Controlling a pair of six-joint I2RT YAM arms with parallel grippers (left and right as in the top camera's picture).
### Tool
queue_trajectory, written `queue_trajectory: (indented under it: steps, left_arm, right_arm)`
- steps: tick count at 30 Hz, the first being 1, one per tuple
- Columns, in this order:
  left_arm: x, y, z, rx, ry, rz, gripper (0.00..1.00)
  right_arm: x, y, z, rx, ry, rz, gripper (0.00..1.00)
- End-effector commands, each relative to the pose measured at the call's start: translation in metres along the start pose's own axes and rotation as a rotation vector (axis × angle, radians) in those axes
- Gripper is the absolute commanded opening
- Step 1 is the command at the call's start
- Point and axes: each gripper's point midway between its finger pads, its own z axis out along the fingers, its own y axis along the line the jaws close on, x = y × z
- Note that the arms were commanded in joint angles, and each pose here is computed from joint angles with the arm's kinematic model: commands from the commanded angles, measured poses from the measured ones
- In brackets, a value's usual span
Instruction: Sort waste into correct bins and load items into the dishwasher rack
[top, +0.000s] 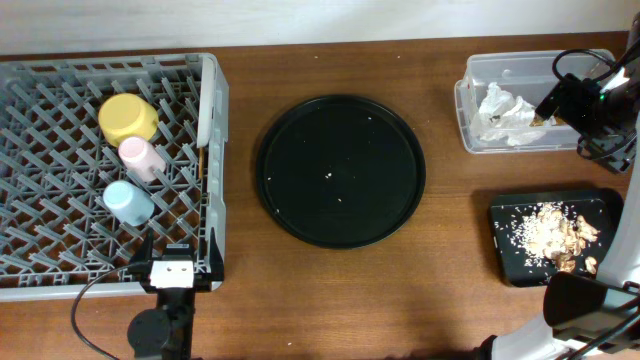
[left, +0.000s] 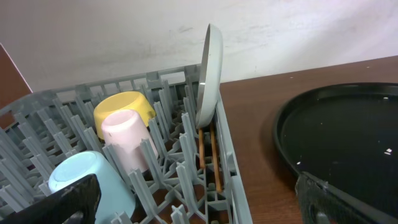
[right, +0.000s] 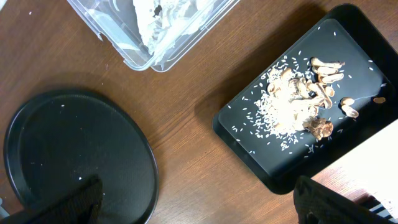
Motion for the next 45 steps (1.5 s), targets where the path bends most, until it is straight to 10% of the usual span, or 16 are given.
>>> queue_trajectory:
  steps: [1,15,31,45]
  left_arm:
    - [0.003,0.002,0.0,-0.013,0.002,0.015,0.99]
    - [0.003,0.002,0.0,-0.01,0.002,0.015,0.99]
    - [0.003,0.002,0.0,-0.01,0.001,0.015,0.99]
    - [0.003,0.002,0.0,-0.01,0.002,0.015,0.99]
  right_arm:
    - [-0.001,-0.001,0.0,0.002,-0.003,0.009,0.98]
    - [0.003,-0.002,-0.021,-0.023,-0.054,0.007,0.99]
    - [0.211,-0.103,-0.299,-0.455,-0.997,-0.039,0.98]
    - [0.208,-0.077,-0.115,-0.668,-0.898,-0.073,0.98]
